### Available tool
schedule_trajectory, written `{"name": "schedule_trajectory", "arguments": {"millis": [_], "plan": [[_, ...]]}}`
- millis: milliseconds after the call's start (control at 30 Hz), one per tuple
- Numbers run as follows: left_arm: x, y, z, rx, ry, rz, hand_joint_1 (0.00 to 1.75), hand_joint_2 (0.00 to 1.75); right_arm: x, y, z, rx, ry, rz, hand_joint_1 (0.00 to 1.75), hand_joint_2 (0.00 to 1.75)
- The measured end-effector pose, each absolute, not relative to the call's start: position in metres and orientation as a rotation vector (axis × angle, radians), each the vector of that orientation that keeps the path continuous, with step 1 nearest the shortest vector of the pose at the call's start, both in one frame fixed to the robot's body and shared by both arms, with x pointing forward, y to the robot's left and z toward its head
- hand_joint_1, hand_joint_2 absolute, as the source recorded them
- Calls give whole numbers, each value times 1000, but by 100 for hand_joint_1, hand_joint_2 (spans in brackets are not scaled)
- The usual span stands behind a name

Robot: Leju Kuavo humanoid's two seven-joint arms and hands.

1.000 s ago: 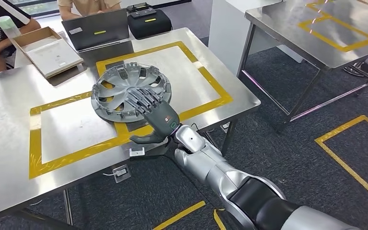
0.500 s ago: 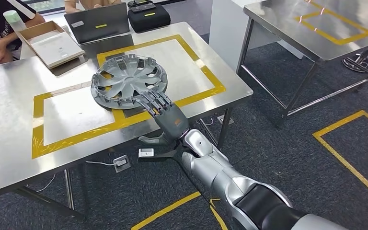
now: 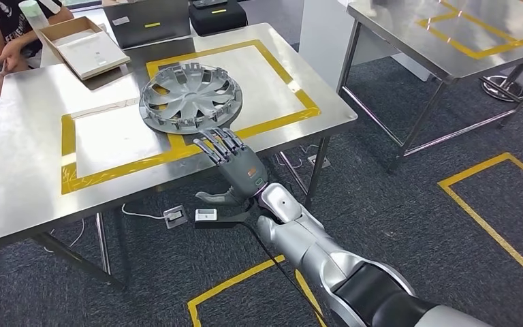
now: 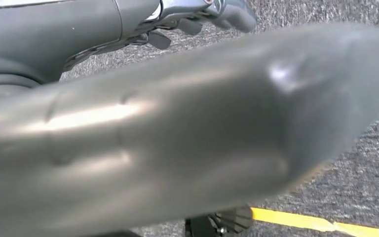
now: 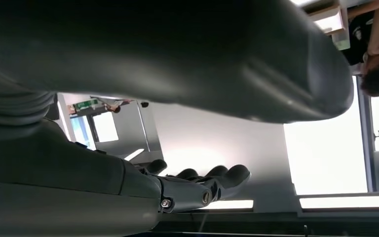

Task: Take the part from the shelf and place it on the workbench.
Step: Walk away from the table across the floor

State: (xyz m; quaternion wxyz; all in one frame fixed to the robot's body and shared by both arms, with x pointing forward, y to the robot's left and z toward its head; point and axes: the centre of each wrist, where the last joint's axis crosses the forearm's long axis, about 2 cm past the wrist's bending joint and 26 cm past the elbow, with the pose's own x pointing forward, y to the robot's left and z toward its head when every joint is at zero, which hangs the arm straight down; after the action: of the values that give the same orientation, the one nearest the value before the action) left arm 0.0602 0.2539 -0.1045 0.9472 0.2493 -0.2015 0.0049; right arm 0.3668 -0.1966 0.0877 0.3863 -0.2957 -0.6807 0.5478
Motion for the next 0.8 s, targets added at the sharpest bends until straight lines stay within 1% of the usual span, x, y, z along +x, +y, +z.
{"name": "schedule_trajectory", "arguments": {"millis": [800], "plan": [[61,258,-105,497,-418,23,0,0,358,-195,81,-727,-1718,1383,0,0]]}}
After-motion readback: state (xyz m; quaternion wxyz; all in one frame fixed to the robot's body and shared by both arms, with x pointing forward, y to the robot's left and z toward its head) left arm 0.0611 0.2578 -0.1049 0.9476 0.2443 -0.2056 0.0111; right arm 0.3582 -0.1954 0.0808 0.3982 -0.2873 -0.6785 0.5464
